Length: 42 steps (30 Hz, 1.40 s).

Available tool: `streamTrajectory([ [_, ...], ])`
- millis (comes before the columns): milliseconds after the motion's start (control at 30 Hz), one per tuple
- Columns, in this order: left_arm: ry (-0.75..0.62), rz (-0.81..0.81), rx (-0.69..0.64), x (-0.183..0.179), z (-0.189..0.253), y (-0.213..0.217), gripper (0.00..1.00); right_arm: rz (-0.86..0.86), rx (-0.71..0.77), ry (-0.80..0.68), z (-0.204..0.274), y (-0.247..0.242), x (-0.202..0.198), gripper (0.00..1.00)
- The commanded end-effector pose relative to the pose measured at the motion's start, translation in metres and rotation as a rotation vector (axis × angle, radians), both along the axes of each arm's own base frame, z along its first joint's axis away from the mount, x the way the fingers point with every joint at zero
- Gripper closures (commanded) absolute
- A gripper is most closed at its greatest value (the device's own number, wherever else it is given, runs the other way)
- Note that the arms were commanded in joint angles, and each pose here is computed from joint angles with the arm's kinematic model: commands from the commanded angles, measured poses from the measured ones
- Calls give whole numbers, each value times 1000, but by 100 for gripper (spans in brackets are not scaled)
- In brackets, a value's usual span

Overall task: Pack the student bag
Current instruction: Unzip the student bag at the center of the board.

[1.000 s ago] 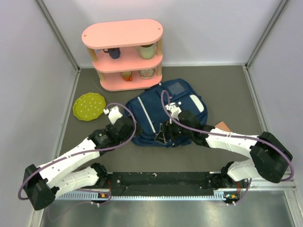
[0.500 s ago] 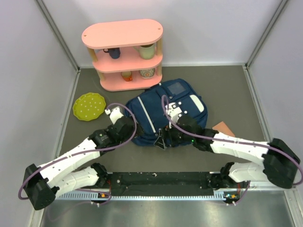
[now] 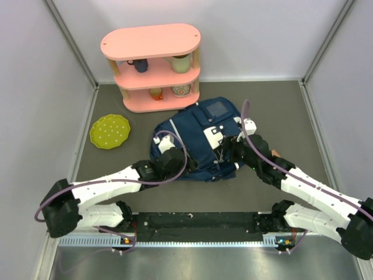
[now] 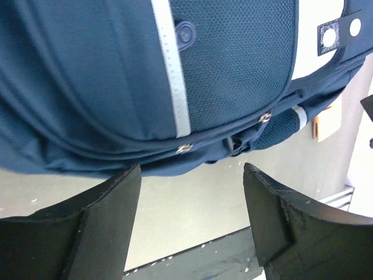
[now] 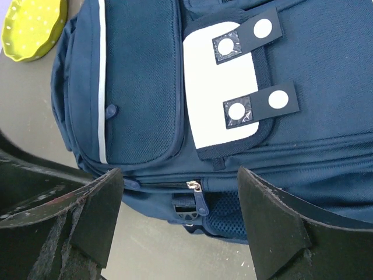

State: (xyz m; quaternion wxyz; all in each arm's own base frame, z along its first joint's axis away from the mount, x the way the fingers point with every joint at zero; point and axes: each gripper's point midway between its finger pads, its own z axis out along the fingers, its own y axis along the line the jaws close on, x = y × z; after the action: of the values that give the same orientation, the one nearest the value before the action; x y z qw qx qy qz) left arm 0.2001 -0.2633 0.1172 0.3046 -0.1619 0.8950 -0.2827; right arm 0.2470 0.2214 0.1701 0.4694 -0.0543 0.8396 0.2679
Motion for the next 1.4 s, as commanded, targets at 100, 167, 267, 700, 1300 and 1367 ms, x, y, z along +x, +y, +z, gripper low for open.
streamTrajectory([
  [100, -54, -13, -133, 22, 1, -47, 37, -15, 29, 1, 5, -2, -1, 23],
  [167, -42, -19, -115, 23, -6, -52, 40, -19, 25, -2, 4, -4, -2, 23],
  [267, -37, -20, -118, 25, -12, -58, 46, -29, 21, -2, 1, -6, -2, 23],
  [700, -90, 54, -75, 30, -12, -48, 64, -32, 3, 26, -8, -5, 0, 23],
  [1300, -78, 154, 65, 40, -21, -26, 68, -20, 8, 34, -8, -1, 0, 22],
  [1367, -80, 155, 65, 40, -20, -27, 64, -22, 11, 38, -8, -1, -1, 22],
])
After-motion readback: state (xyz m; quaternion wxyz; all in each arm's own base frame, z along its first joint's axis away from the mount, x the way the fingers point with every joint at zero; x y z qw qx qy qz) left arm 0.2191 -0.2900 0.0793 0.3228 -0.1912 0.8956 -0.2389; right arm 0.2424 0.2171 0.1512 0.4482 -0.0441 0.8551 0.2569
